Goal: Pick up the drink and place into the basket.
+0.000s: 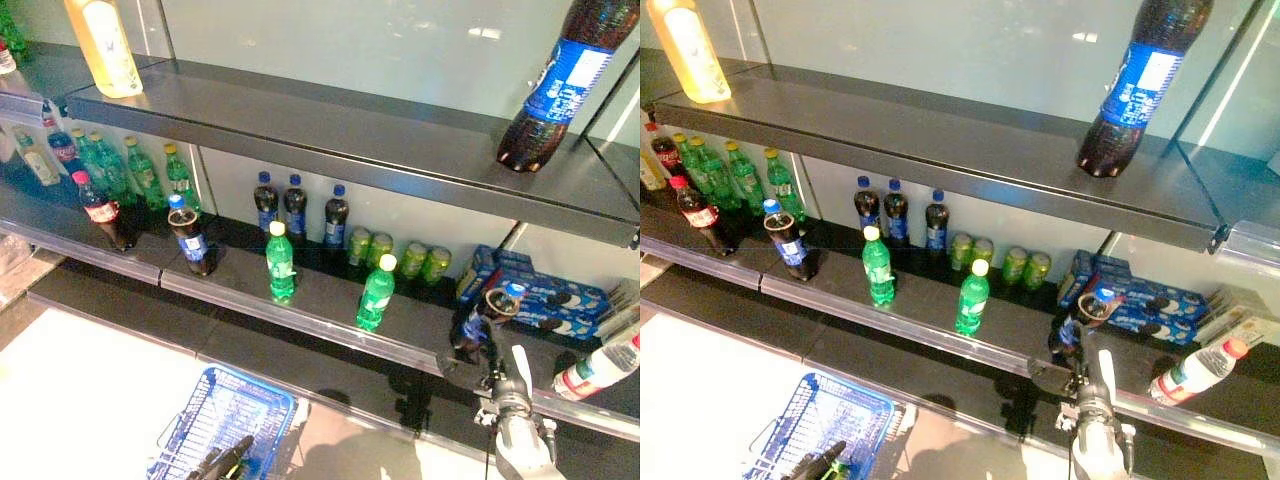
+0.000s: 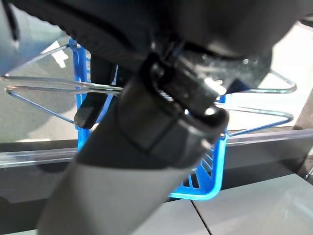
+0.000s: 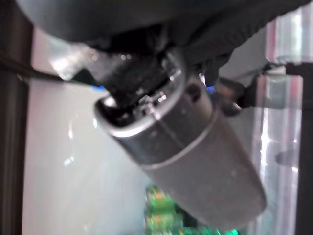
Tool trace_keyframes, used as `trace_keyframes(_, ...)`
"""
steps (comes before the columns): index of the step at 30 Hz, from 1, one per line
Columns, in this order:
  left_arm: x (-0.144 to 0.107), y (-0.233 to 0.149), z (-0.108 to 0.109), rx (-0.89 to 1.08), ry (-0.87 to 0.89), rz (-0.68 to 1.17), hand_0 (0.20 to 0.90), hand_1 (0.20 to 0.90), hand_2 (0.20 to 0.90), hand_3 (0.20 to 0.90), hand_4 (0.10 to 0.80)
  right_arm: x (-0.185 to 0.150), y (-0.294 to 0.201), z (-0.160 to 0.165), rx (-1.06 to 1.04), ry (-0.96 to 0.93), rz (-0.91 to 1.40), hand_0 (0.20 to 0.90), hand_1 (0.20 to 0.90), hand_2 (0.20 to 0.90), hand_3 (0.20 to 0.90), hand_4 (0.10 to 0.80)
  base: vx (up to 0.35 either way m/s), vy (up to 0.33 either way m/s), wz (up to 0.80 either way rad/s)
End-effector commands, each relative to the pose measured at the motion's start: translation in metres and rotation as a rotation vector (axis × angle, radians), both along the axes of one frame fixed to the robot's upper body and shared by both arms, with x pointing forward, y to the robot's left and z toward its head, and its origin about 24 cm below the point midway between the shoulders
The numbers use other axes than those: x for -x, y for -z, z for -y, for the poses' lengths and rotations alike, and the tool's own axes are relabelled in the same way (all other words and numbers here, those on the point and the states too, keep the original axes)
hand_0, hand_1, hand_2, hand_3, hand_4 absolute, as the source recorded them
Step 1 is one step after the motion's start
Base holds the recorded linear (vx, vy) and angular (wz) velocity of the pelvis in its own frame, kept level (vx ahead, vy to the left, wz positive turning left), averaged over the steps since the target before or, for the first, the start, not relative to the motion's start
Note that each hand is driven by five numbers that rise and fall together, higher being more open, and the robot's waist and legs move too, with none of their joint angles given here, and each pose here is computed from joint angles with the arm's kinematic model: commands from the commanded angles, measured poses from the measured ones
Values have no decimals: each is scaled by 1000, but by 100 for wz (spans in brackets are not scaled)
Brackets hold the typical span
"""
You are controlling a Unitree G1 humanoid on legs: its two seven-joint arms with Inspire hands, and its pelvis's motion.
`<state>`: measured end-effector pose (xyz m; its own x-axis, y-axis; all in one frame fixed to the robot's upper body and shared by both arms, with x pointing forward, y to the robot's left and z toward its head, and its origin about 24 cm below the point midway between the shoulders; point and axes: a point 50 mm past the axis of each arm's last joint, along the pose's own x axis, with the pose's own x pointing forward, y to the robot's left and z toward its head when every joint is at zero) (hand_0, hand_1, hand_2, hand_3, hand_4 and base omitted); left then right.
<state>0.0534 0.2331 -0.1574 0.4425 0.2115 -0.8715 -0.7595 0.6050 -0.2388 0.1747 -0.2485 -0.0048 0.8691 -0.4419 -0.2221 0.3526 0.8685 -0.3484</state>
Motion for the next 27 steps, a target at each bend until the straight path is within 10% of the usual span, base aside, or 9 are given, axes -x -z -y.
trace_keyframes(1,-29,-10,-2,-41,47,155,300,300,300,200,100,-23,-92,18,191,54,499,900,900,900,900,800,-13,12,-7)
trace_keyframes(27,-19,-7,8,-16,82,134,300,300,300,200,100,-35,-108,14,53,215,670,900,900,900,900,800,26,-8,-3)
